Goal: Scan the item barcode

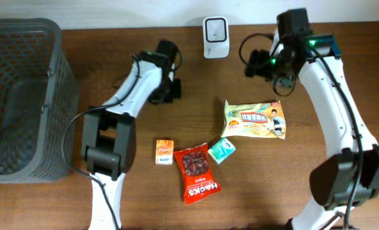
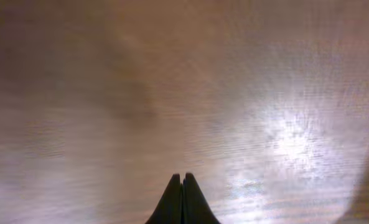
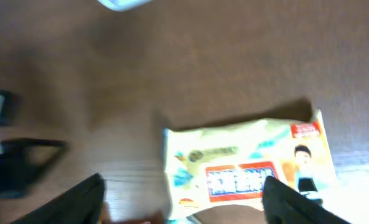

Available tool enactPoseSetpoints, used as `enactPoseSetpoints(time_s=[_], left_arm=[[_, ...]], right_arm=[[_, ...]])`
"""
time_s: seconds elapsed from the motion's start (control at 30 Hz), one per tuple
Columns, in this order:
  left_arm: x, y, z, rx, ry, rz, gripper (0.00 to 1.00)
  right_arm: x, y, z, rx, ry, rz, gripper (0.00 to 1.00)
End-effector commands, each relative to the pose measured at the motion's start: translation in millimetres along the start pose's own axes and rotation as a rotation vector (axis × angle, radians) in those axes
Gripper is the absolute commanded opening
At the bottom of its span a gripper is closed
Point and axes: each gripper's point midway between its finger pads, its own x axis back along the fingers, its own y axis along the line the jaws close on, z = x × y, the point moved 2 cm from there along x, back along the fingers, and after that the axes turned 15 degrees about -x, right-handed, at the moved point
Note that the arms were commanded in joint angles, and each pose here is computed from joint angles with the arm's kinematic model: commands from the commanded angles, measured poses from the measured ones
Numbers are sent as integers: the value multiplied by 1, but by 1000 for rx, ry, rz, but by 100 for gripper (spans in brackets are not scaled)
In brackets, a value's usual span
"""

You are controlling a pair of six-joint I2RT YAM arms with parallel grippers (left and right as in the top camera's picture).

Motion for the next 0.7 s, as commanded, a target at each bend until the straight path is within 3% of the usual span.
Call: enactPoseSetpoints(time_s=[0.0,0.07,0.13,0.27,0.4,0.5,0.63,0.67], left_arm=[[23,0,-10,-12,-29,-10,0],[24,-33,-7,-101,-20,167,0],[25,-58,-5,-145,-22,254,0],[22,-86,-6,-219,-49,225,3],[21,-84,-7,-222,-52,201,9],[21,-84,-7,-223,-55,201,16],[21,-84,-4,-221,-40,199,15],[21,-84,-4,-221,-41,199,17]], right_arm=[[-22,-49,-4,-56,36,164,88],[-17,-74,-13,-40,52,188,99],[-12,-104,-17,-61,91,221,99],[-26,-148,-1,-75,270,57,99],[-66,-171,24,-137,317,-3,99],[-90,-158,38,-124,324,-123,87],[-107,-154,46,-98,308,-131,60],[-107,-153,45,-94,304,-133,48]])
